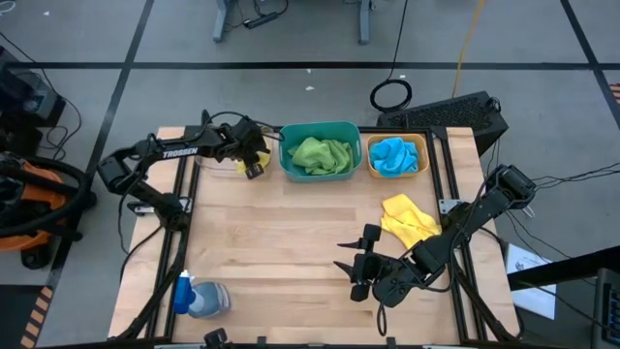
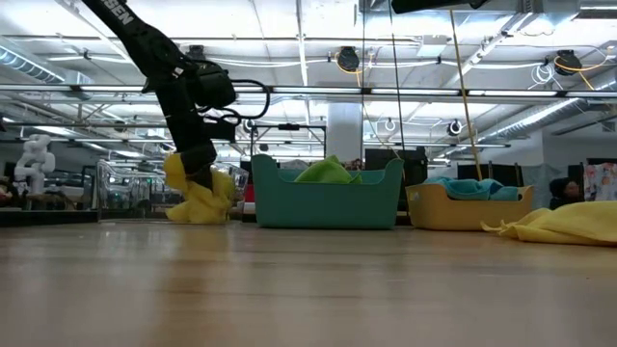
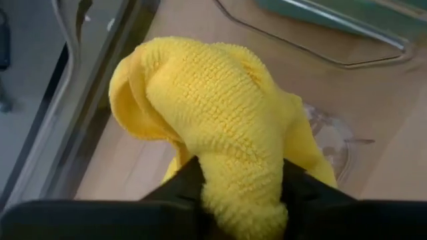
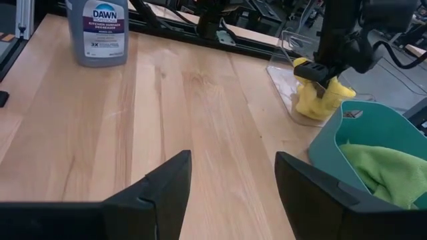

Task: Sort microfiber towel by color & place in baskets
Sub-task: Put the bottom yellow towel into the transparent bin, then put the yellow towel into the transparent bin

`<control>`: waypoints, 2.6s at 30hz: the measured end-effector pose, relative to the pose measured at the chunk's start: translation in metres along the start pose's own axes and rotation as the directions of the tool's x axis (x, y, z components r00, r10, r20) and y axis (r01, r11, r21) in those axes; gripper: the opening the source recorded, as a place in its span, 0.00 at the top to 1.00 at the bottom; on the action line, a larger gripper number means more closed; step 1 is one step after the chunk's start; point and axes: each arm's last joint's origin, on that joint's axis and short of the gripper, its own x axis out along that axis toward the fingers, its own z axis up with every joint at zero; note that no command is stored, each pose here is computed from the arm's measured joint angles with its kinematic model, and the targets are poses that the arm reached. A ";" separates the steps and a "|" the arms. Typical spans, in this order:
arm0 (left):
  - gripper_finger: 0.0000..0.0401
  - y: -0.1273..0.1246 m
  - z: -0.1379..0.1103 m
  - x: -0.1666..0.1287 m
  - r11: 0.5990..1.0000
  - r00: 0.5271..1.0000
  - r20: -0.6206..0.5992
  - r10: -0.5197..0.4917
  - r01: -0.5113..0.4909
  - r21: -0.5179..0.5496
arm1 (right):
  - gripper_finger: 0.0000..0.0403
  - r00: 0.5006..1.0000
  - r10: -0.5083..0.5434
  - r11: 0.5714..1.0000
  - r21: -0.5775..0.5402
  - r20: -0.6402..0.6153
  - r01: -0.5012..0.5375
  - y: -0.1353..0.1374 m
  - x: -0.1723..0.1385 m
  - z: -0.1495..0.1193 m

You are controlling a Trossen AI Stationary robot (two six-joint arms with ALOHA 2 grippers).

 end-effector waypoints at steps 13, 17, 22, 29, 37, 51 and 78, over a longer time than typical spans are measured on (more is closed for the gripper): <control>0.25 0.008 0.011 -0.046 0.994 0.996 0.038 0.077 -0.074 -0.078 | 0.48 0.990 -0.012 1.000 -0.018 -0.137 0.010 -0.004 -0.003 -0.018; 0.18 0.013 0.013 -0.064 0.986 0.983 0.102 0.150 -0.141 -0.092 | 0.48 0.982 0.017 1.000 0.008 -0.190 -0.016 -0.005 -0.004 -0.022; 0.16 0.011 0.010 -0.082 0.981 0.979 0.147 0.143 -0.121 -0.148 | 0.48 0.950 0.109 0.994 0.041 -0.294 -0.101 -0.004 -0.006 -0.029; 0.23 -0.030 0.017 -0.114 0.935 0.904 0.354 -0.241 0.314 -0.165 | 0.48 0.816 -0.043 0.994 0.056 -0.576 0.092 -0.029 -0.017 -0.056; 0.32 -0.124 0.034 -0.144 0.907 0.768 0.499 -0.402 0.409 0.101 | 0.42 0.590 -0.209 0.969 -0.086 -0.780 0.230 -0.056 -0.030 -0.077; 0.33 -0.225 0.024 -0.156 0.914 0.697 0.592 -0.405 0.299 0.274 | 0.22 0.377 -0.226 0.957 -0.132 -0.898 0.259 -0.090 -0.004 -0.144; 0.34 -0.257 0.038 -0.128 0.908 0.635 0.650 -0.418 0.312 0.280 | 0.96 0.394 -0.047 0.979 0.035 -0.918 0.199 -0.097 0.017 -0.169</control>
